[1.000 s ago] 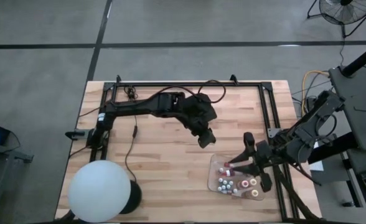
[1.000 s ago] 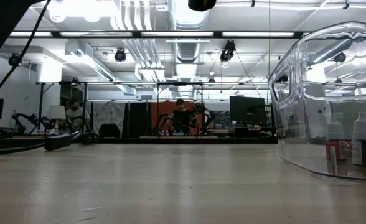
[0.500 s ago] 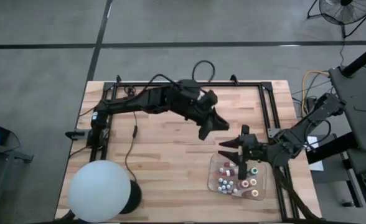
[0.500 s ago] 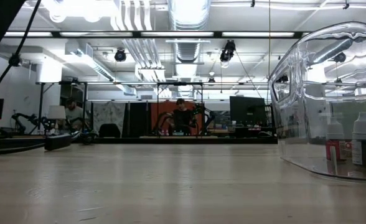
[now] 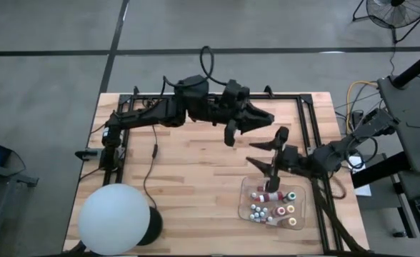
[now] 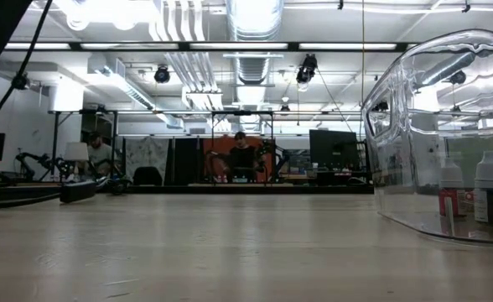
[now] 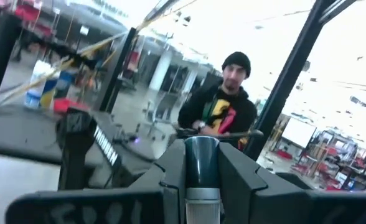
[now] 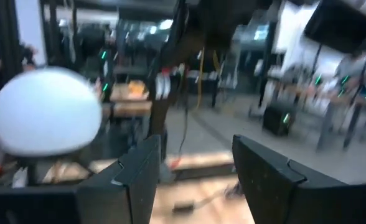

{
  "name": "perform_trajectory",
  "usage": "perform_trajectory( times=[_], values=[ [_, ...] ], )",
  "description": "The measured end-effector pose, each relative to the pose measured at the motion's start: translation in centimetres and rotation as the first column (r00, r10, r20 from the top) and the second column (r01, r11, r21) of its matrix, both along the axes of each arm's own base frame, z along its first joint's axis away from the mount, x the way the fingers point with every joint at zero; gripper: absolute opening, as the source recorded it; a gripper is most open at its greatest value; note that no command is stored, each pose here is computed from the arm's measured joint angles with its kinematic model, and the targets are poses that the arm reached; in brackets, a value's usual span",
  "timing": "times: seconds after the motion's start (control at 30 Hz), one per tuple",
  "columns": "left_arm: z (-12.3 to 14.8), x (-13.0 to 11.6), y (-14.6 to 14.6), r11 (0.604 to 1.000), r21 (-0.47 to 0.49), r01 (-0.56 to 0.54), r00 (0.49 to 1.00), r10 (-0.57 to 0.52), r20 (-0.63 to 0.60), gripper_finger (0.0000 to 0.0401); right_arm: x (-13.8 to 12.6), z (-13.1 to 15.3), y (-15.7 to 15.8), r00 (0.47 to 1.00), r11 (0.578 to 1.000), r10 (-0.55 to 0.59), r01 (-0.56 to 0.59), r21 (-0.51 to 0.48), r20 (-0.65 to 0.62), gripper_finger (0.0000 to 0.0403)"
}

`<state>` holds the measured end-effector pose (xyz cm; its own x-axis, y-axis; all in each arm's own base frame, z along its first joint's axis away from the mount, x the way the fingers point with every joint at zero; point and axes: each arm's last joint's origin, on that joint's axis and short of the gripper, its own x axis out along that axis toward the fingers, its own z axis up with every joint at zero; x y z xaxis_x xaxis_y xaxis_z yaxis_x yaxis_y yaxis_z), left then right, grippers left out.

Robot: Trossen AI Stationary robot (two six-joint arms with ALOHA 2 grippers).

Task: Pick & Place food coloring
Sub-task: Put the black food color into the transparent bin

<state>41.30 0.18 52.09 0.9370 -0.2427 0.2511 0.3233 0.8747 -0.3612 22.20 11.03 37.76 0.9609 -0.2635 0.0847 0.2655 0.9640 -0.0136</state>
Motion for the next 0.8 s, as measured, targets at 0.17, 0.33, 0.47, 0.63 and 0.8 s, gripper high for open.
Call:
perform_trajectory(
  times=[0.17, 0.33, 0.47, 0.63, 0.8],
  values=[
    [0.7, -0.2, -0.1, 0.999, 0.018, 0.026, 0.996, -0.028, 0.08, 0.0044, -0.2, 1.9, -0.7, 0.989, 0.997, -0.045, 0.054, -0.057, 0.138, 0.0182],
    [1.5, -0.7, -0.4, 0.998, 0.036, 0.06, 0.98, -0.066, 0.187, 0.0044, -0.3, 3.0, -1.6, 0.968, 0.992, -0.096, 0.111, -0.054, 0.232, 0.0175],
    [1.8, -0.8, -0.6, 0.996, 0.079, 0.041, 0.957, -0.061, 0.282, 0.0044, -0.1, 3.5, -2.6, 0.95, 0.992, -0.105, 0.123, -0.041, 0.292, 0.0171],
    [2.1, -1.0, -0.5, 0.994, 0.112, 0.02, 0.933, -0.059, 0.354, 0.0044, 0.3, 4.8, -4.1, 0.919, 0.993, -0.106, 0.118, -0.007, 0.381, 0.0171],
    [2.1, -1.0, -0.4, 0.987, 0.155, -0.035, 0.925, -0.026, 0.378, 0.0044, 0.8, 6.3, -4.6, 0.901, 0.997, -0.041, 0.065, -0.041, 0.432, 0.0166]
  ],
)
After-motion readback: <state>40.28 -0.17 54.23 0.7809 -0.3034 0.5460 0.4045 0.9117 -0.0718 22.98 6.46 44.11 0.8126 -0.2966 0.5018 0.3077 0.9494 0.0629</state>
